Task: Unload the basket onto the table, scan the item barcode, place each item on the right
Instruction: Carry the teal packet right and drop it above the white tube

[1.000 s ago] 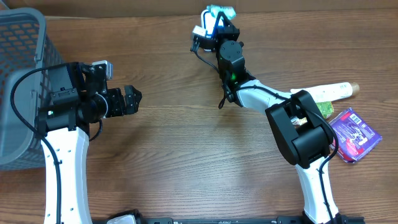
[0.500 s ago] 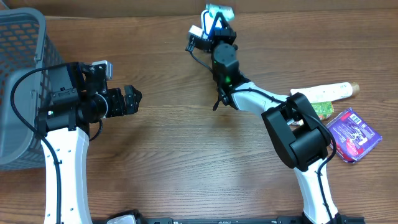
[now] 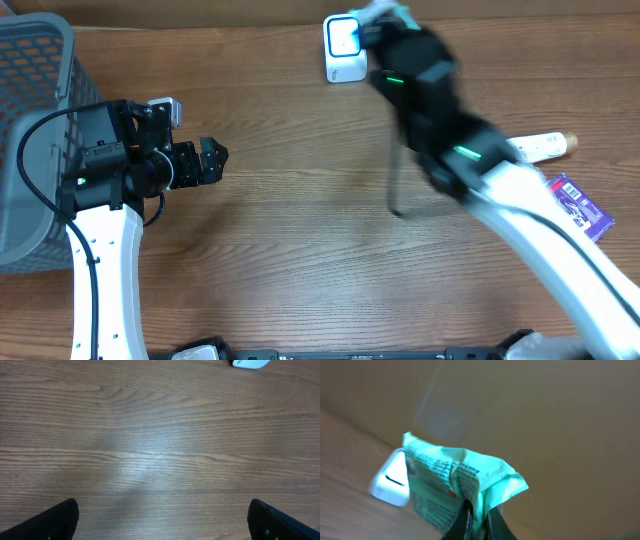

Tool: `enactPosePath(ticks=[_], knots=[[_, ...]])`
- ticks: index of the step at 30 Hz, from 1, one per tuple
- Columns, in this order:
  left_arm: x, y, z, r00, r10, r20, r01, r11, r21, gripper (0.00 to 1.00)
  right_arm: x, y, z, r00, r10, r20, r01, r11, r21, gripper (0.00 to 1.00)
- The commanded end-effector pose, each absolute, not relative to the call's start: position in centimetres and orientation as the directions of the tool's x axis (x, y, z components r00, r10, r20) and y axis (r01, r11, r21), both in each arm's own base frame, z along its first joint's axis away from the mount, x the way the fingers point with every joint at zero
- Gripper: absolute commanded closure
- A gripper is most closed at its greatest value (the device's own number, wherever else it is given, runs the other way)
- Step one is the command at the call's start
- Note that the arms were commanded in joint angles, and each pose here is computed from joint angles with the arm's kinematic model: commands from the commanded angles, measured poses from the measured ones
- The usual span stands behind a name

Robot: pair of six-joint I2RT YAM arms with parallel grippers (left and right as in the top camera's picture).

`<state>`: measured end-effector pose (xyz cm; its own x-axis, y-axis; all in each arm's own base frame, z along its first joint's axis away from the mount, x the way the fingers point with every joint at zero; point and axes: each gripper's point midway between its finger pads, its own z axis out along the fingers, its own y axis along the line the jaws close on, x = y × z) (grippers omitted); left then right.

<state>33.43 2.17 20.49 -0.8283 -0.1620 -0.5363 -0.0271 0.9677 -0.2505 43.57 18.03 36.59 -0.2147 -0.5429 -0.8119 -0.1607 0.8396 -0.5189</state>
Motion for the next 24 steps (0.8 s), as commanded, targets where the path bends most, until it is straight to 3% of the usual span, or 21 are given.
enactPosePath(ticks=[1,5,9,10,12,24], knots=[[33.6,1.9,21.2,-0.819,-0.148,-0.554,-0.005,0.968,-0.251,0.0,40.1,13.0,41.3,-0.243,0.041,-0.969,-0.058,0.997,0.057,0.96],[33.6,1.9,21.2,-0.819,-0.148,-0.554,-0.005,0.968,-0.251,0.01,39.0,7.5,40.4,-0.322,0.474,-0.82,0.089,0.877,0.472,0.96],[33.6,1.9,21.2,-0.819,-0.148,-0.554,-0.004,0.968,-0.251,0.0,38.7,1.2,35.6,-0.333,0.687,-0.646,0.368,0.725,0.581,0.96],[33.6,1.9,21.2,-0.819,-0.148,-0.554,-0.005,0.968,-0.251,0.0,38.2,-1.7,32.7,-0.313,0.753,-0.579,0.498,0.649,0.575,0.96],[33.6,1.9,21.2,-0.819,-0.148,-0.554,-0.004,0.968,-0.251,0.0,37.9,-3.9,29.7,-0.317,0.779,-0.542,0.583,0.61,0.537,0.96],[33.6,1.9,21.2,-0.819,-0.148,-0.554,-0.004,0.968,-0.251,0.0,40.2,-6.2,13.2,-0.426,0.823,-0.376,0.734,0.557,0.389,0.96]])
